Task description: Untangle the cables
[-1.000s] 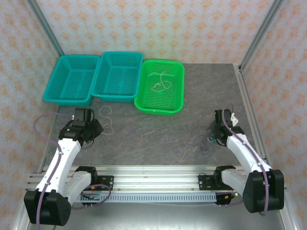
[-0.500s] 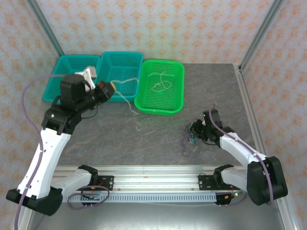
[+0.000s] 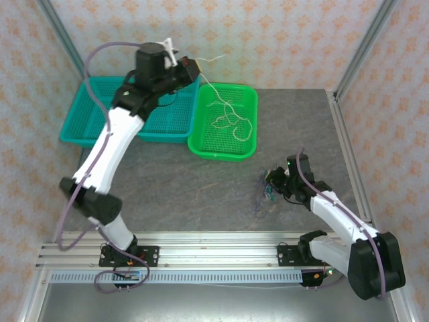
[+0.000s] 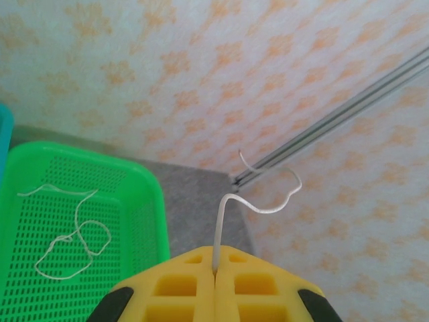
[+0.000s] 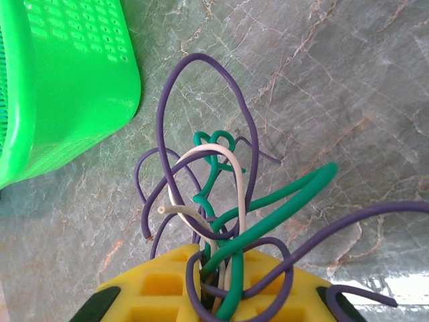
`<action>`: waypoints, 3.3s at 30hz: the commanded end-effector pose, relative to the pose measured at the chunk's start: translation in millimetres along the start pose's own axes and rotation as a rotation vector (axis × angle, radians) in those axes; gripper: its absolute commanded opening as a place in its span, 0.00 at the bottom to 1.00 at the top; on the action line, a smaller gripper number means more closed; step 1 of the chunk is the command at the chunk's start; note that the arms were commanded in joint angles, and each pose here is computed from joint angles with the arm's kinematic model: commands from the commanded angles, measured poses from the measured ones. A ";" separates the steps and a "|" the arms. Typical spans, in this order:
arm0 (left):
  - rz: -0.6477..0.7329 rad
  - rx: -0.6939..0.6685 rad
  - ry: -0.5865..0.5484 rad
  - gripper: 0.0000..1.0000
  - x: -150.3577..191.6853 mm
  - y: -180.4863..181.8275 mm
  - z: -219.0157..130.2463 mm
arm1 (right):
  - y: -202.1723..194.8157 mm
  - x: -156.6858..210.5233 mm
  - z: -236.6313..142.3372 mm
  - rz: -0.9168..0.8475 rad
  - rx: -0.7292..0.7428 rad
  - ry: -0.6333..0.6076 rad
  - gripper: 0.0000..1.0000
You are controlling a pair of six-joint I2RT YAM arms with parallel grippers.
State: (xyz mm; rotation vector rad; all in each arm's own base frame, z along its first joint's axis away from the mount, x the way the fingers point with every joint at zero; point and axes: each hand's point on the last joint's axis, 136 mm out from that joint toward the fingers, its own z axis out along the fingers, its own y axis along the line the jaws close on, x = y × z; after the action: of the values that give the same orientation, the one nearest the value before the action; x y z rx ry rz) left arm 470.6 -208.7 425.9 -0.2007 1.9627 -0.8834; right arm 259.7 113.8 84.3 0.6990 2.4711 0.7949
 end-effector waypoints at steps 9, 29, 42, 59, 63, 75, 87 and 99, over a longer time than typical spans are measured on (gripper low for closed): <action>0.156 -0.415 0.387 0.12 142.6 132.6 152.3 | -12.4 14.6 -12.9 0.018 0.019 0.013 0.13; 0.171 -0.026 0.226 0.83 136.5 -11.6 -49.6 | 68.2 55.2 -20.4 -0.258 -0.247 0.115 0.16; 0.184 -0.293 0.207 0.87 199.3 91.4 -162.4 | 182.7 157.2 33.4 -0.815 -0.292 0.306 0.70; -0.024 -0.460 0.480 0.49 306.2 174.6 -105.0 | 117.9 67.2 -31.7 -0.559 -0.203 -0.127 0.70; -0.044 -0.404 0.600 0.43 334.1 174.2 -84.3 | 123.5 89.6 -27.1 -0.560 -0.283 -0.021 0.68; -0.052 -0.421 0.714 0.73 369.9 179.5 -69.1 | 109.5 133.8 52.4 -0.507 -0.030 0.234 0.59; -0.081 -0.524 0.758 0.04 414.1 212.9 -68.1 | 93.5 165.1 92.4 -0.268 0.066 0.371 0.55; 0.097 -0.408 0.688 0.00 403.1 203.2 -63.6 | 81.0 157.0 95.0 -0.225 0.126 0.330 0.20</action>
State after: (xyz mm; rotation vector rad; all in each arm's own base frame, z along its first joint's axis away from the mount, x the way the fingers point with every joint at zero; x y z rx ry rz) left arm 236.5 -220.0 26.3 -0.1510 2.8359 -0.5457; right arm 213.1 309.6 30.2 0.2926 2.8507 0.8023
